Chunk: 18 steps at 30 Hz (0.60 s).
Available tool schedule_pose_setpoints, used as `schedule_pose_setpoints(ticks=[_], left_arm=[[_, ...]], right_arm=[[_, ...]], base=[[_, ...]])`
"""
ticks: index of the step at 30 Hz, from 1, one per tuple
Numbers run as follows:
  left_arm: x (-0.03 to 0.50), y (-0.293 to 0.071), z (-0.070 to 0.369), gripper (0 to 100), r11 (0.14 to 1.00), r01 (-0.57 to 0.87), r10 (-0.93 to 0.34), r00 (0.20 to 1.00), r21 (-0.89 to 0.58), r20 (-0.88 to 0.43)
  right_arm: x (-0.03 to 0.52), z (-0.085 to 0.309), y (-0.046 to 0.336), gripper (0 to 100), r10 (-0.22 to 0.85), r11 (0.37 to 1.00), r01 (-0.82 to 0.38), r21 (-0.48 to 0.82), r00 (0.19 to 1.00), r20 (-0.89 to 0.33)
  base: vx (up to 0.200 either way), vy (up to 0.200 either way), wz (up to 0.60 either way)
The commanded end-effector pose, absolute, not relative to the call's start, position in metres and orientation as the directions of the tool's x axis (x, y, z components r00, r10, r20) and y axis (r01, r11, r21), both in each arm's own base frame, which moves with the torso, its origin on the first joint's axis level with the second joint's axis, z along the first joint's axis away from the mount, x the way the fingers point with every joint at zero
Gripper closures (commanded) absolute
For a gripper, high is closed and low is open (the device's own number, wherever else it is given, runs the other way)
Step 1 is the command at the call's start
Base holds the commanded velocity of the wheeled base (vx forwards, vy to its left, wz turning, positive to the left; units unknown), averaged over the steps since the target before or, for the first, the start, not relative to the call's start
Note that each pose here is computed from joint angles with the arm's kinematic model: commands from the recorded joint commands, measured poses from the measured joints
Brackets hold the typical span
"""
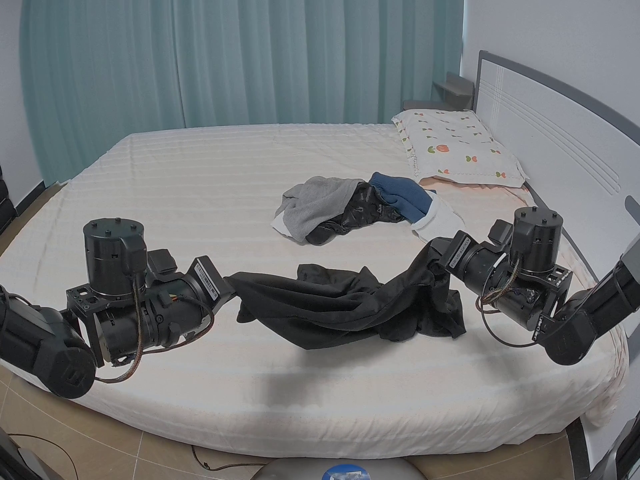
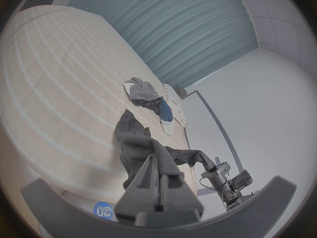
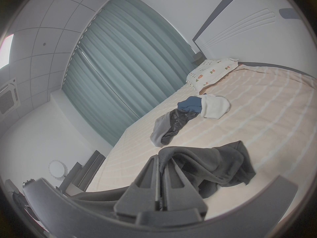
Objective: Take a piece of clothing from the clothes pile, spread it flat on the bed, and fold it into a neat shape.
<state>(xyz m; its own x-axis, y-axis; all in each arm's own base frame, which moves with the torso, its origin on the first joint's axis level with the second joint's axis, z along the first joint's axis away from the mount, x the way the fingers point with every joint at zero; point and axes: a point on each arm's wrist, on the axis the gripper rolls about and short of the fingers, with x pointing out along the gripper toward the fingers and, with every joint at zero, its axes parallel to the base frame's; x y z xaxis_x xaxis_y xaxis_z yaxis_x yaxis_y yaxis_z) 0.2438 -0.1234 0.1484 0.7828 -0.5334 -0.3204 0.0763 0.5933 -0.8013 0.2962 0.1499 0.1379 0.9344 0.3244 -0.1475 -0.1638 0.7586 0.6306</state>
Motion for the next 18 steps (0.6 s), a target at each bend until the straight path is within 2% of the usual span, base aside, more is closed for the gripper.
schedule_pose_setpoints(ticks=[1,18], left_arm=[[0.243,-0.123,0.151,100,0.590,0.082,-0.535,0.785,-0.803,-0.312],[0.240,-0.116,0.161,100,0.582,0.104,-0.525,0.806,-0.807,-0.275]], right_arm=[[0.296,0.142,0.150,100,0.326,0.752,-0.176,0.635,0.937,-0.126],[0.297,0.151,0.148,100,0.328,0.718,-0.232,0.656,0.944,-0.024]], base=[[0.000,0.200,0.00],[0.000,0.200,0.00]])
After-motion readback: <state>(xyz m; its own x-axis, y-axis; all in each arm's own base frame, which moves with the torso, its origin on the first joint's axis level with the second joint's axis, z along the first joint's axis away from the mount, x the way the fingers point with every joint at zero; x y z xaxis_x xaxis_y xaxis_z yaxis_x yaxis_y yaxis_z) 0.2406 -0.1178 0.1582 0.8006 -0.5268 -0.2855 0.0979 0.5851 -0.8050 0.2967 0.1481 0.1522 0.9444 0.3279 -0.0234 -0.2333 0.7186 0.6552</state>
